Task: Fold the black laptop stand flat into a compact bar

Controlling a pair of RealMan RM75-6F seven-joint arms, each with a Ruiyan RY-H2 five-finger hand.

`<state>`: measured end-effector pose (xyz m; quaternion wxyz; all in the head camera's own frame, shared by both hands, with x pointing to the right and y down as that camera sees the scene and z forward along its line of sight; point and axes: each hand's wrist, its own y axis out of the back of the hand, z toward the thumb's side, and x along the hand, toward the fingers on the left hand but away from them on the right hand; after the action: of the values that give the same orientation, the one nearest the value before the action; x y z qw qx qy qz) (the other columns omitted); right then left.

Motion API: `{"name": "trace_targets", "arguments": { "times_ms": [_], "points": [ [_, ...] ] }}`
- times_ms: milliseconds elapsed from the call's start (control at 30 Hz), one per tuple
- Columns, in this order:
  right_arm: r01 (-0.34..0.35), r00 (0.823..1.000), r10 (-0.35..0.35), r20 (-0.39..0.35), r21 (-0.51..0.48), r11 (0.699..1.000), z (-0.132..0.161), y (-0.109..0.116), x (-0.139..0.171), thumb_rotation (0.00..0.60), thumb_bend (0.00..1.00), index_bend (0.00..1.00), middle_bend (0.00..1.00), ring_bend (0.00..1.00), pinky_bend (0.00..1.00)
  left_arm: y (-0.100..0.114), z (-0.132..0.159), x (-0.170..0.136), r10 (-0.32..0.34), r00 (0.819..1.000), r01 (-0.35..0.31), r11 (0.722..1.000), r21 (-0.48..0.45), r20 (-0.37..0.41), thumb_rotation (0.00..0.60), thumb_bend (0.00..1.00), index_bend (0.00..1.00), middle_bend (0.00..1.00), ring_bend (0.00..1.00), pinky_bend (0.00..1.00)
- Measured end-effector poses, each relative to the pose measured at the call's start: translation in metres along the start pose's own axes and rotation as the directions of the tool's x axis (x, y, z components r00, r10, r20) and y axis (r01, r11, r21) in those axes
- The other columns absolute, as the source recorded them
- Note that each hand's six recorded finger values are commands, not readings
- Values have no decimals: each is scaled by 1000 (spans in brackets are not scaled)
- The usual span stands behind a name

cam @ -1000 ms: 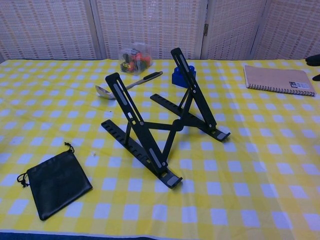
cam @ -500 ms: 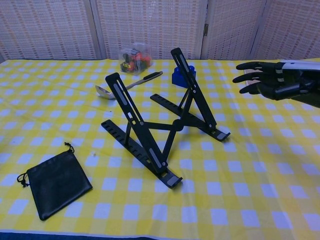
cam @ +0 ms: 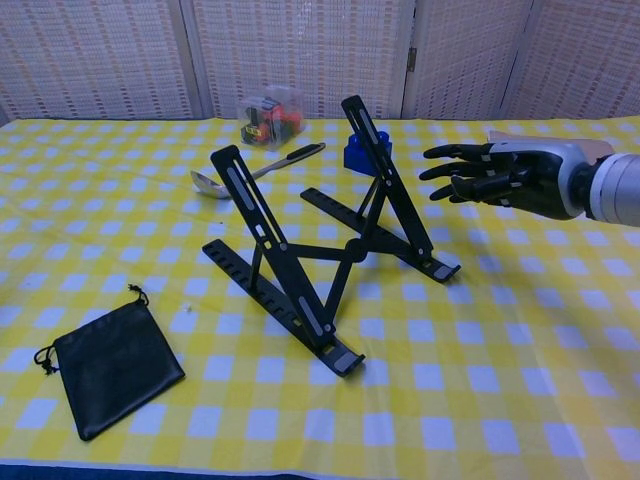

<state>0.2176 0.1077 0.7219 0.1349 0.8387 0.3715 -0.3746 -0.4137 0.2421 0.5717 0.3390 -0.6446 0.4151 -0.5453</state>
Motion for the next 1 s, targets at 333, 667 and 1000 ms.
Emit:
{"name": "trace_targets", "arguments": {
  "times_ms": [333, 667, 1000],
  "points": [
    [-32, 999, 32, 27, -13, 999, -5, -17, -19, 600, 721, 0, 114, 143, 0, 0, -4, -1, -3, 1000, 3, 1000, 1, -12, 600, 304, 428, 256, 149, 0],
    [-112, 993, 113, 17, -47, 993, -7, -40, -4, 600, 721, 0, 114, 128, 0, 0, 1, 1, -4, 1000, 4, 1000, 4, 13, 600, 305, 429, 256, 149, 0],
    [-194, 981, 192, -32, -59, 979, -13, -63, 32, 600, 722, 0, 114, 123, 0, -3, 3, 3, -9, 1000, 9, 1000, 2, 25, 600, 305, 430, 256, 149, 0]
  ]
}}
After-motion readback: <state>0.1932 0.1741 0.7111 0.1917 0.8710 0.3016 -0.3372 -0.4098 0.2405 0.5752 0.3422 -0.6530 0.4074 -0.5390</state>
